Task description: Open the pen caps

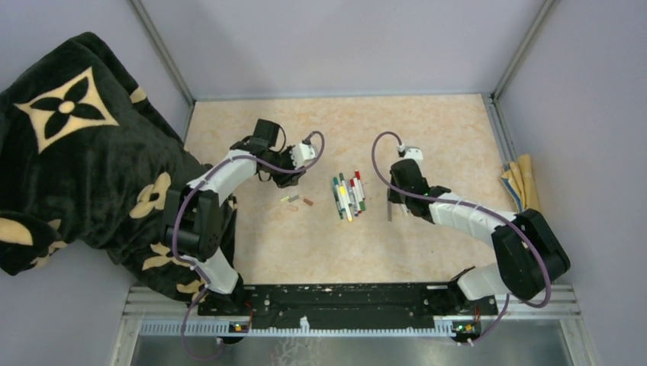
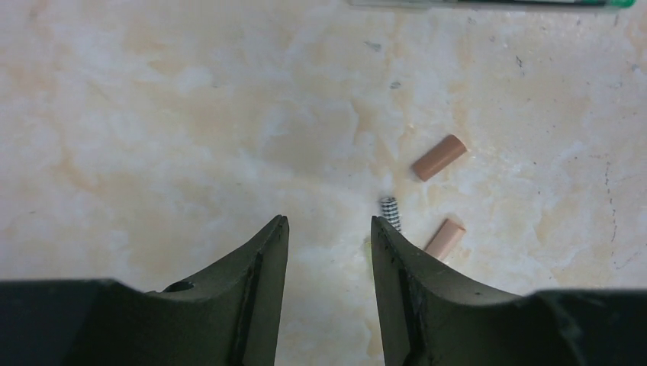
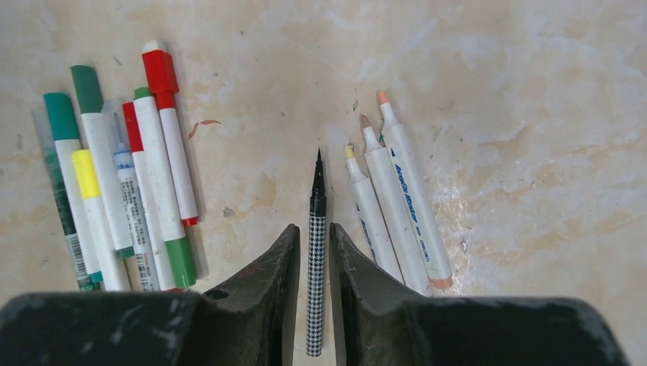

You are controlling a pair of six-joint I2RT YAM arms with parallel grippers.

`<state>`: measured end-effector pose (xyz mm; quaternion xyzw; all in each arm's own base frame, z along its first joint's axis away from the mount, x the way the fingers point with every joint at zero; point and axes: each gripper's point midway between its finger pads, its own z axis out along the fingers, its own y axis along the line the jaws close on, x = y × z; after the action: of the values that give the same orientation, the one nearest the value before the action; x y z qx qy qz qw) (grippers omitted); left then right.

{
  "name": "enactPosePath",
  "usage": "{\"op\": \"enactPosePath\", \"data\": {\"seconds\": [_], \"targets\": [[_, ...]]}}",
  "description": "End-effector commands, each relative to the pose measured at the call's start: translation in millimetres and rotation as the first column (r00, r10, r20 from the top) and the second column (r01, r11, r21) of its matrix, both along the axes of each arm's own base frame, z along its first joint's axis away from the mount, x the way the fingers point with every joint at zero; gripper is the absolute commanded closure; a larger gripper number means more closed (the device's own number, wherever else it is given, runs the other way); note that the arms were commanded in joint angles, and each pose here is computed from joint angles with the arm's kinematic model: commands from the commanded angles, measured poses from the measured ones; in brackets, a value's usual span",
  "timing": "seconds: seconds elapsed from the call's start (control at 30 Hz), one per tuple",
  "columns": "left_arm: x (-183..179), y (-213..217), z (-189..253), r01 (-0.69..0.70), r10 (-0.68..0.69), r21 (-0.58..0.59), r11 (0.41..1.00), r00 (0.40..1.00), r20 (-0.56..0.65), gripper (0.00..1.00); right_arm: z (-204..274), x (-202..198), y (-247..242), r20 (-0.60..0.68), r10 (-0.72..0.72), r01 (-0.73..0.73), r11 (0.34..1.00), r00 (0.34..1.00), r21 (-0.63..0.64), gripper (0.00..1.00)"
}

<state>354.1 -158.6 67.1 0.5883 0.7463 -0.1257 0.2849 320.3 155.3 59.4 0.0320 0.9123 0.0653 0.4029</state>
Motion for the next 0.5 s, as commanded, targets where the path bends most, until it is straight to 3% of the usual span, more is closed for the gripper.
{"op": "enactPosePath", "data": {"seconds": [0.0, 0.2, 0.37, 0.4, 0.47], "targets": [[7, -2, 51, -0.049, 0.048, -0.14, 0.989, 0.999, -0.008, 0.48, 32, 4, 0, 0.06, 0.034, -0.034, 0.999, 0.998, 0.01, 0.8], [15, 12, 99, -0.125, 0.135, -0.273, 0.954, 0.991, 0.018, 0.34, 59, 1, 33, 0.099, 0.127, -0.137, 0.985, 0.987, 0.101, 0.76], [16, 23, 125, -0.186, 0.208, -0.336, 0.923, 0.978, 0.032, 0.14, 64, -9, 95, 0.098, 0.25, -0.26, 0.96, 0.963, 0.106, 0.73], [17, 26, 129, -0.198, 0.224, -0.339, 0.92, 0.974, 0.038, 0.04, 61, -10, 104, 0.09, 0.266, -0.275, 0.955, 0.96, 0.109, 0.73], [19, 32, 135, -0.221, 0.254, -0.338, 0.915, 0.966, 0.056, 0.01, 58, -9, 119, 0.082, 0.286, -0.294, 0.95, 0.955, 0.108, 0.73]]}}
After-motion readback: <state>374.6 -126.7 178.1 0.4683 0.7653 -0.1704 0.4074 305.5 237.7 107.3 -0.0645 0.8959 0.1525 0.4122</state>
